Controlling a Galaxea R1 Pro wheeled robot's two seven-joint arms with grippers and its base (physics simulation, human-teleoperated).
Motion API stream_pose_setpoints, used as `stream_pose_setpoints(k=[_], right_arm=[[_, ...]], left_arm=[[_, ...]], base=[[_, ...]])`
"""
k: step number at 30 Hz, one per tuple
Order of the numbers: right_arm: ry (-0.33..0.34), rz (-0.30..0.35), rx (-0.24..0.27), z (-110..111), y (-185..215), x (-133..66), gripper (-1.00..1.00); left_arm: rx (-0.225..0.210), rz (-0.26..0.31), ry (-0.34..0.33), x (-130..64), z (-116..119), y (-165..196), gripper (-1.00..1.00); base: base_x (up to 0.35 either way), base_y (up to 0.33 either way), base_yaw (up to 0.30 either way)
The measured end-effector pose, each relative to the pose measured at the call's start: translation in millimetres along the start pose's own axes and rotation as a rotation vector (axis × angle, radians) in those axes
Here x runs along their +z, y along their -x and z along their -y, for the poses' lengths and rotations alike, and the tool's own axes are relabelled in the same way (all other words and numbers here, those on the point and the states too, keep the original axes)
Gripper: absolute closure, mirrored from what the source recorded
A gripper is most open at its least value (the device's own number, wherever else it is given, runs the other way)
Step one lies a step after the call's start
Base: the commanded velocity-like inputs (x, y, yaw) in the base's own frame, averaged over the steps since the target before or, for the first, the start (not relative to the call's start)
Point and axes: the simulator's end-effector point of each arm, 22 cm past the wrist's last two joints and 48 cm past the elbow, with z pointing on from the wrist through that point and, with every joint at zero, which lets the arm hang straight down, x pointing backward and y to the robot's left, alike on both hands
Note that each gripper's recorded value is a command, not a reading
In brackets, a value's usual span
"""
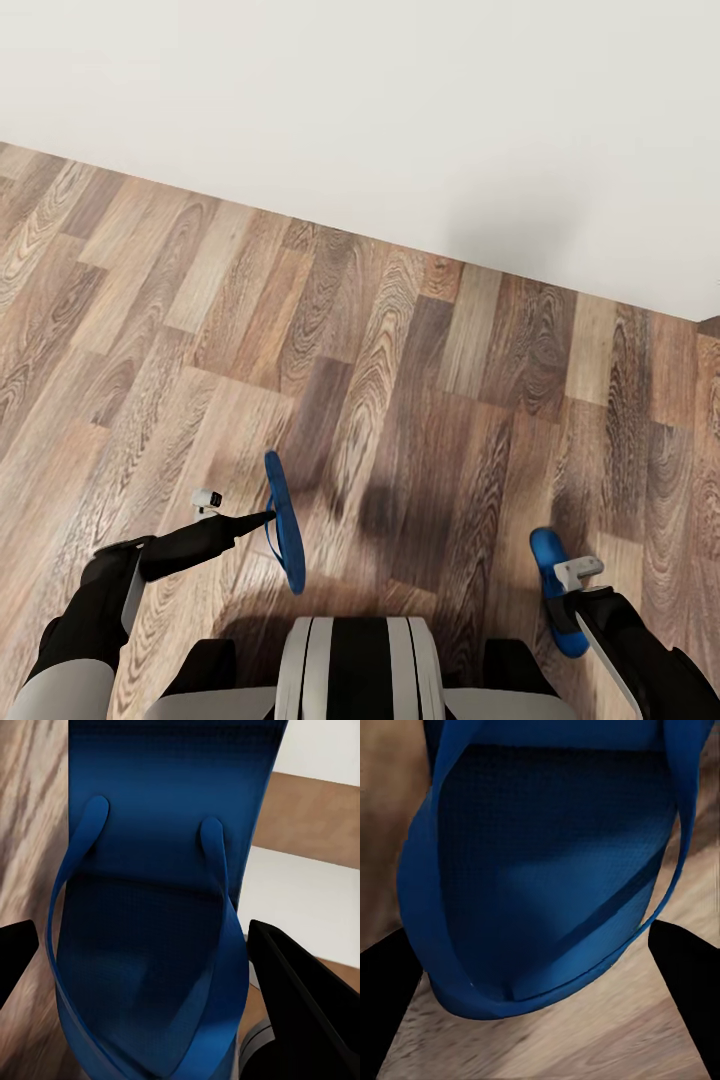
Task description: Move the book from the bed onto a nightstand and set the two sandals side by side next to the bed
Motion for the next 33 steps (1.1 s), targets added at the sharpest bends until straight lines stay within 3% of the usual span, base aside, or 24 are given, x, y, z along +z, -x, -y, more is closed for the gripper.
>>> stream_pose_setpoints(k=[17, 26, 33], right_arm=[[-0.013, 0.065, 0.021, 11.6, 21.8, -24.8, 1.00], [-0.012, 0.065, 0.022, 11.5, 21.8, -24.8, 1.00], [-0.019, 0.092, 0.029, 16.6, 30.2, -35.5, 1.00]], left_arm=[[0.063, 0.012, -0.024, -1.4, 33.2, 14.2, 1.00], [0.062, 0.013, -0.024, -1.7, 33.1, 14.4, 1.00], [0.089, 0.018, -0.034, -2.4, 47.1, 19.6, 1.00]], base=[[0.000, 0.000, 0.000], [0.000, 0.000, 0.000], [0.000, 0.000, 0.000]])
